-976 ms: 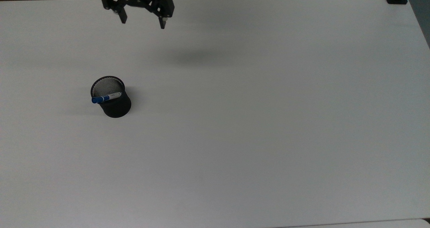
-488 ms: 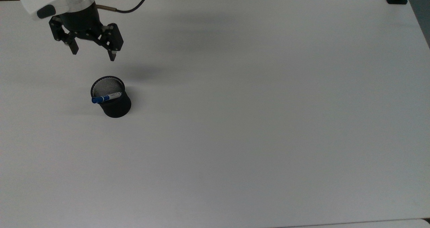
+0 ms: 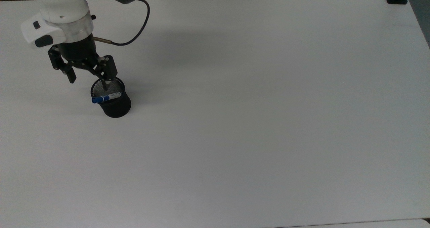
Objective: Remove the marker
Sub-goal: 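Move the open gripper over the black mesh pen cup toward the marker, then lower the gripper and close it on the blue-capped marker, then lift the marker up out of the pen cup, then carry the marker away from the cup and lower it to the table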
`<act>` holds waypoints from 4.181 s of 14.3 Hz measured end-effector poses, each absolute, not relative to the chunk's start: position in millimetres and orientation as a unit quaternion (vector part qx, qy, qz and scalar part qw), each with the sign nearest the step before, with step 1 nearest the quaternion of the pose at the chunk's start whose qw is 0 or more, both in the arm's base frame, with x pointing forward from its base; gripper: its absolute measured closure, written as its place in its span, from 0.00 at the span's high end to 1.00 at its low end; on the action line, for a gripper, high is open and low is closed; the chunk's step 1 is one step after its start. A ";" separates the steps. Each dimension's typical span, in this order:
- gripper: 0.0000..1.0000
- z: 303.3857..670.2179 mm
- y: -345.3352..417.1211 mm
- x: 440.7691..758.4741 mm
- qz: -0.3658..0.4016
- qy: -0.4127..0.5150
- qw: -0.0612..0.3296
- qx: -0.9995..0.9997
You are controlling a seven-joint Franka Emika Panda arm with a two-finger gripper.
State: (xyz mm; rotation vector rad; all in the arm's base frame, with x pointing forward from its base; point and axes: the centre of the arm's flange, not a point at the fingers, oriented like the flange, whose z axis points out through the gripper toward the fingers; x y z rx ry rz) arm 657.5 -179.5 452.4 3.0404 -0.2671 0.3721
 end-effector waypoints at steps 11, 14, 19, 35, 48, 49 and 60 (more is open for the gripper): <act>0.57 418.4 -178.1 671.7 0.130 -0.085 0.043 0.987; 0.43 417.8 -177.1 672.0 0.130 -0.084 0.043 0.987; 0.26 417.5 -177.0 672.1 0.130 -0.084 0.043 0.987; 0.18 570.0 -179.0 636.1 0.235 -0.091 0.031 0.967; 0.18 404.0 3.4 619.5 -0.146 -0.018 -0.027 0.989; 0.18 384.8 7.1 621.5 -0.162 -0.017 -0.023 0.986; 0.29 298.0 20.3 625.9 -0.223 -0.010 -0.006 0.975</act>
